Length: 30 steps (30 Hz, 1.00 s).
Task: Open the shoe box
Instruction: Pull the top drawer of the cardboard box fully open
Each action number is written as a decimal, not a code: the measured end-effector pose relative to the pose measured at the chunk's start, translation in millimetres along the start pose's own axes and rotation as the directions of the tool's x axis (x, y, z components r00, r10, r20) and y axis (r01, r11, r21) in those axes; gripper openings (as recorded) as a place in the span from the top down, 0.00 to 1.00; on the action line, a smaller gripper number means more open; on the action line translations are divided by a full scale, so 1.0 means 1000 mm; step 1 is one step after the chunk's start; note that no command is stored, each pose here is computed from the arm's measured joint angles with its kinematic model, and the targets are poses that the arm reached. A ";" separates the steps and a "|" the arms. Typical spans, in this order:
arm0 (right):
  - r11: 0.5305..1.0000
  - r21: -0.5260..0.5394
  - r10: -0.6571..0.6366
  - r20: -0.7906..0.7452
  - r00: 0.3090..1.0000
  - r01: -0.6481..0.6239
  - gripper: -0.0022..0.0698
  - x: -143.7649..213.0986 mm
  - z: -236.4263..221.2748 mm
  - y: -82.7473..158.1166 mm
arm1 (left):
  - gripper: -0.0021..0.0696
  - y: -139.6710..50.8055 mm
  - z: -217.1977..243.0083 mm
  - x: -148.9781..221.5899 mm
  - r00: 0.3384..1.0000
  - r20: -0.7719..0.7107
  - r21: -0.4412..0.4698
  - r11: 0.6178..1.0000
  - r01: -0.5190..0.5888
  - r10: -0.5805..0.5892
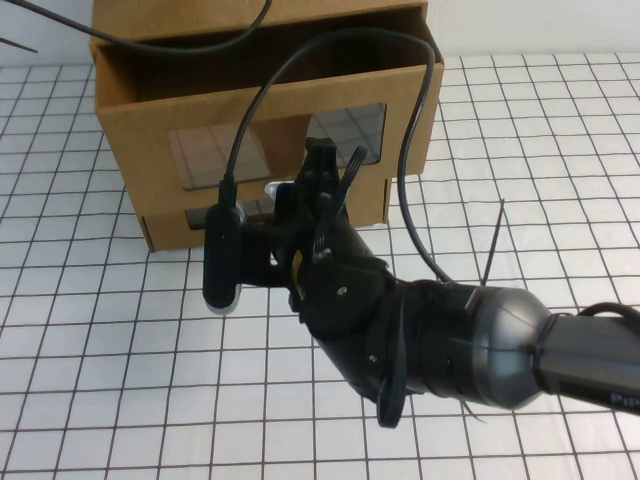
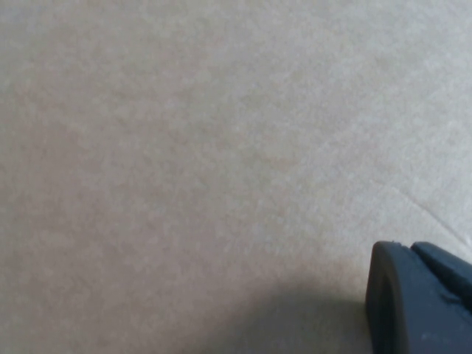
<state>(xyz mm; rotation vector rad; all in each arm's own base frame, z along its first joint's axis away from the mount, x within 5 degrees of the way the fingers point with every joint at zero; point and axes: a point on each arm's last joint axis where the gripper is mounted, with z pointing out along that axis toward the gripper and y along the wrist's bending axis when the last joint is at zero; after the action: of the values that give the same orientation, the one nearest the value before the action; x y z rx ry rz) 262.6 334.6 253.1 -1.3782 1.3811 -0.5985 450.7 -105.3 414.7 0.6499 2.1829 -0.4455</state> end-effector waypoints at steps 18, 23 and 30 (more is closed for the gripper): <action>1.000 0.018 -0.017 -0.027 0.999 0.018 0.96 0.001 0.002 0.005 | 0.97 0.000 0.000 0.000 1.000 0.000 0.000 1.000 0.000 0.000; 1.000 0.005 0.008 -0.031 0.999 -0.007 0.96 -0.008 -0.013 0.004 | 0.97 0.000 0.000 0.000 1.000 0.000 0.000 1.000 0.000 0.000; 0.999 -0.033 -0.026 -0.007 1.000 0.026 0.96 -0.005 -0.048 0.013 | 0.97 0.000 0.000 0.000 1.000 0.000 0.000 1.000 0.000 0.000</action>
<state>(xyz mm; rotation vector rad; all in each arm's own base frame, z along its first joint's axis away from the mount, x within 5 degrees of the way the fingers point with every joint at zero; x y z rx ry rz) 213.2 326.9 259.3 -1.4237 1.3860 -0.6006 450.7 -105.3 414.7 0.6499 2.1829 -0.4455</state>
